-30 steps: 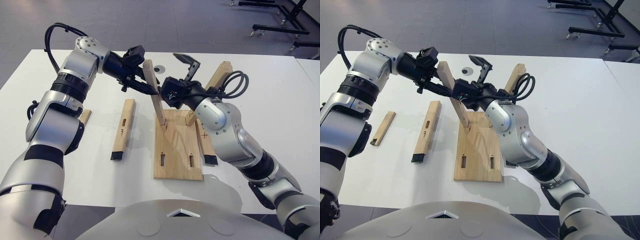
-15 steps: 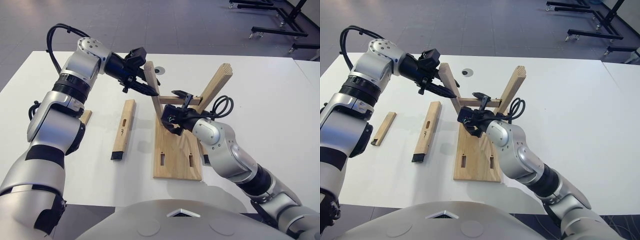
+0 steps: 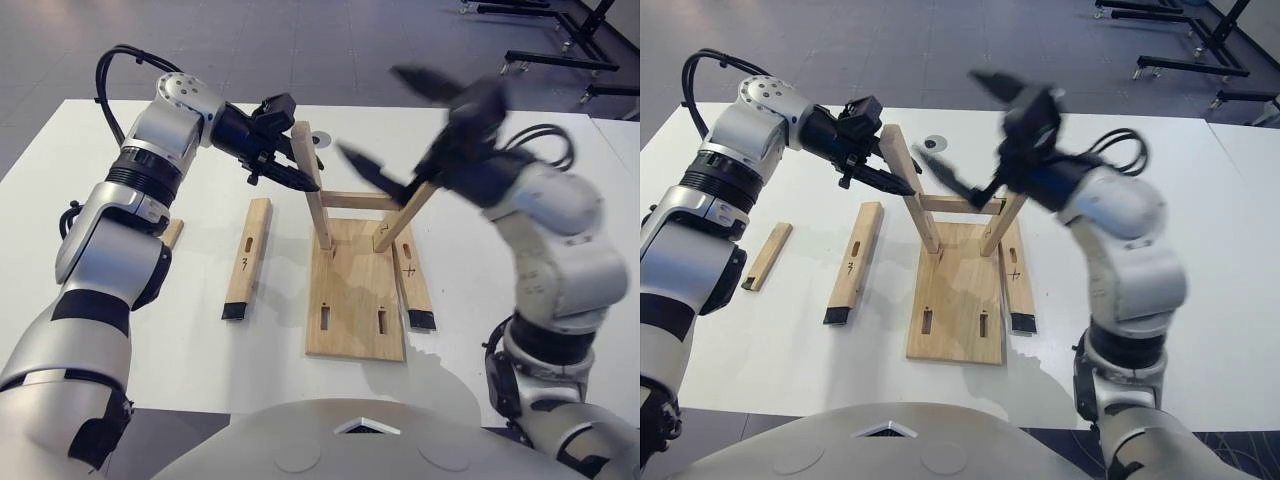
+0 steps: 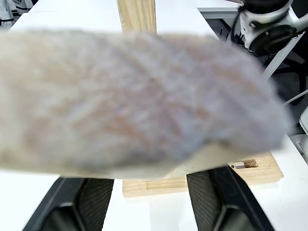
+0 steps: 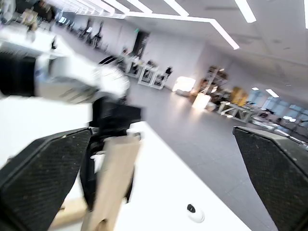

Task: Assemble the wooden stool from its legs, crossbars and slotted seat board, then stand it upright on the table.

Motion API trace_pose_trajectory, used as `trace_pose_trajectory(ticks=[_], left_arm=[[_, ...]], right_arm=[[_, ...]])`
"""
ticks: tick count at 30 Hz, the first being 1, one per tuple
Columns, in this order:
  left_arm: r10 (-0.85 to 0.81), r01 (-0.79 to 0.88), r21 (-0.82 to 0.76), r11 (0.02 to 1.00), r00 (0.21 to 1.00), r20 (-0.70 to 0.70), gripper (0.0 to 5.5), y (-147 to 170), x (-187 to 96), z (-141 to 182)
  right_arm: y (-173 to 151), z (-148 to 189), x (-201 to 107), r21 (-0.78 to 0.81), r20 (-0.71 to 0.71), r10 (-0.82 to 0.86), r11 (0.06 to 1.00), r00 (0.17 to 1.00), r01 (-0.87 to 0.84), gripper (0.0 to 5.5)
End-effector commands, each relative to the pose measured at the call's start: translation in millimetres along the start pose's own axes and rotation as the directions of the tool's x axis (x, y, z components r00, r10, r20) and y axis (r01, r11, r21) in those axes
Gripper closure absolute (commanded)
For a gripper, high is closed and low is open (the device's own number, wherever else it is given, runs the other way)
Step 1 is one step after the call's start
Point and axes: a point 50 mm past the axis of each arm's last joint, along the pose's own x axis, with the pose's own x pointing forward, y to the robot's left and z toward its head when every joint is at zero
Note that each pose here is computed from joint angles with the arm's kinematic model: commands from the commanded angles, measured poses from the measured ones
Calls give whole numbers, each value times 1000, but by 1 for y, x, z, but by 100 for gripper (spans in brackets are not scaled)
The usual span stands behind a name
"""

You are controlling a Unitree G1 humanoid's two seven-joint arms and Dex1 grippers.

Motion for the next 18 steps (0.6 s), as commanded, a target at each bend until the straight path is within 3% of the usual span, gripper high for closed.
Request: trace_pose_trajectory(ticks=[1, 3, 8, 13, 18], left_arm=[[9, -58, -119, 991, 926, -376, 346, -18, 42, -85], [2, -52, -122, 991, 926, -378, 346, -19, 43, -84], [1, -51, -127, 991, 931, -365, 346, -23, 44, -83], [-19, -35, -140, 990, 930, -367, 346, -30, 43, -88], [-10, -46, -139, 989, 927, -374, 346, -30, 42, -88]], right_arm=[[-88, -5, -83, 17, -64, -295, 955, 953, 297, 10], [-94, -29, -106, 55, -179, -302, 947, 936, 316, 10], [-85, -69, -133, 195, -307, -227, 935, 924, 295, 10], [-67, -87, -128, 290, -337, -139, 926, 931, 243, 10], [-57, -94, -96, 375, -271, -86, 908, 959, 188, 10]])
